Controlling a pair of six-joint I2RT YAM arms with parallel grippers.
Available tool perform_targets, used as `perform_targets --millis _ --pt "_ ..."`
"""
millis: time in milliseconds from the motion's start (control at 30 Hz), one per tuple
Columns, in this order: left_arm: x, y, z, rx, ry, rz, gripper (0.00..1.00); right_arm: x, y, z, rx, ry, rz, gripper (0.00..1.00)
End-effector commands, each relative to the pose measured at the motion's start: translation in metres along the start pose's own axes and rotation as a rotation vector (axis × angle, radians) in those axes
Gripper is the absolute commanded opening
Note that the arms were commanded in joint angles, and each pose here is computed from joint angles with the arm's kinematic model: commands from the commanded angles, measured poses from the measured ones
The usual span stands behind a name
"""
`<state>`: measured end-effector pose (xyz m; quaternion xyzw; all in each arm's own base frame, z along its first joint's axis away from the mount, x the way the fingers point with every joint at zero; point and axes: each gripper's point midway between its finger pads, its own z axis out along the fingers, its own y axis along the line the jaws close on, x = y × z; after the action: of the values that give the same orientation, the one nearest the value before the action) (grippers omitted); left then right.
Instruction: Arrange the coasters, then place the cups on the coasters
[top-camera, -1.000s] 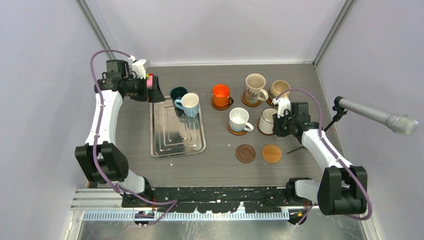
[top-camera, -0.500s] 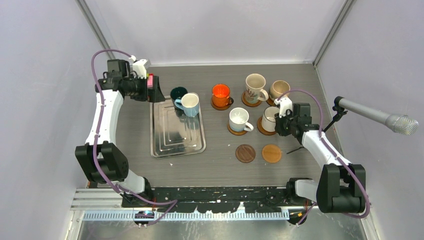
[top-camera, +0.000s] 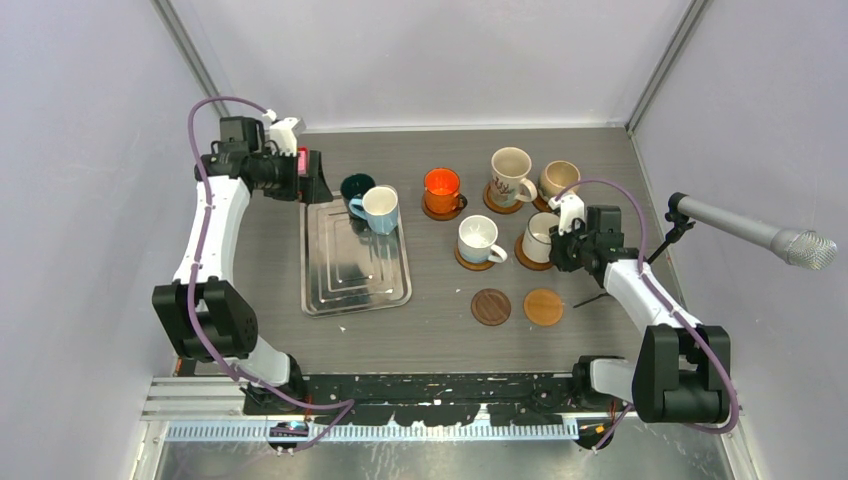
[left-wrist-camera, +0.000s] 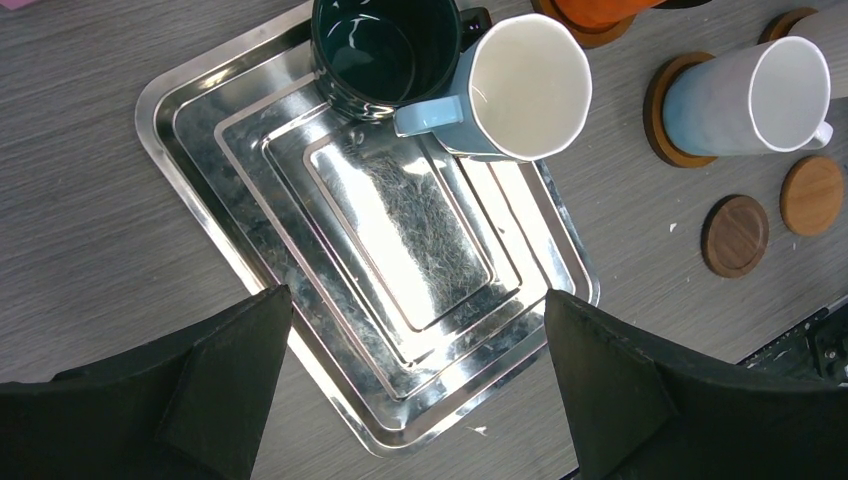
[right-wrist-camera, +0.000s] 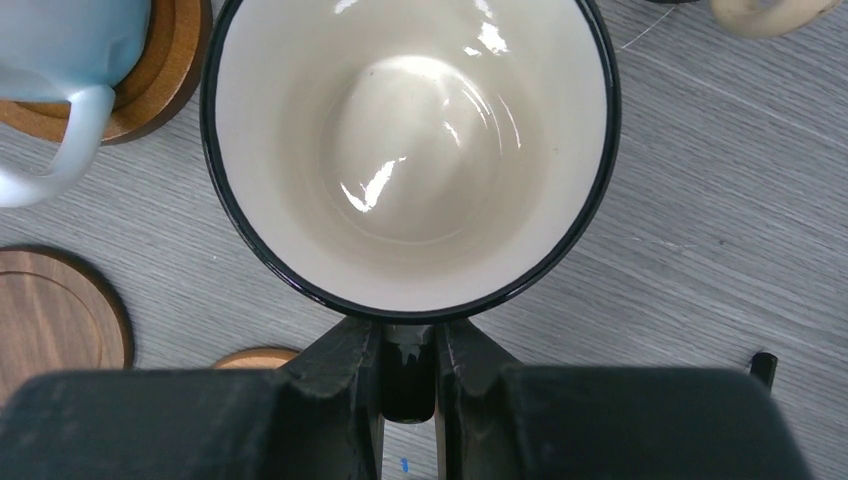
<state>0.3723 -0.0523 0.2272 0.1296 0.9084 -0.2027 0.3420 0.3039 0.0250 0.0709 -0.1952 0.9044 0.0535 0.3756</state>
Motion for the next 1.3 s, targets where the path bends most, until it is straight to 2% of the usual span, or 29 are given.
perform_targets --millis 0,267,633,800,933,1067,1267 --pt "-0.015 -0.003 -0.005 -0.003 -0.037 0.017 1.0 -0.028 -0.005 0.001 -0.007 -0.089 -0.04 0.2" --pt "-0.015 -0.003 -0.003 0.006 -0.023 0.052 1.0 -0.027 0.0 -0.01 -0.04 -0.05 -0.077 0.46" --pt "-0.022 -0.005 0.012 0.027 -0.014 0.104 1.0 -0.018 -0.005 -0.039 -0.056 0.033 -0.178 0.49" --pt "-0.033 -0.004 0.029 0.037 0.001 0.168 1.0 -0.035 -0.003 -0.056 -0.082 0.04 -0.164 0.59" --pt "-0.043 -0.006 0.046 0.083 0.018 0.185 0.91 -0.05 0.002 -0.07 -0.12 0.053 -0.128 0.67" --pt "-0.047 -0.022 0.064 0.167 0.047 0.188 0.81 -0.069 0.007 -0.079 -0.147 0.036 -0.083 0.68" --pt "-0.055 -0.048 0.09 0.219 0.057 0.214 0.77 -0.096 0.014 -0.09 -0.185 -0.015 -0.025 0.71"
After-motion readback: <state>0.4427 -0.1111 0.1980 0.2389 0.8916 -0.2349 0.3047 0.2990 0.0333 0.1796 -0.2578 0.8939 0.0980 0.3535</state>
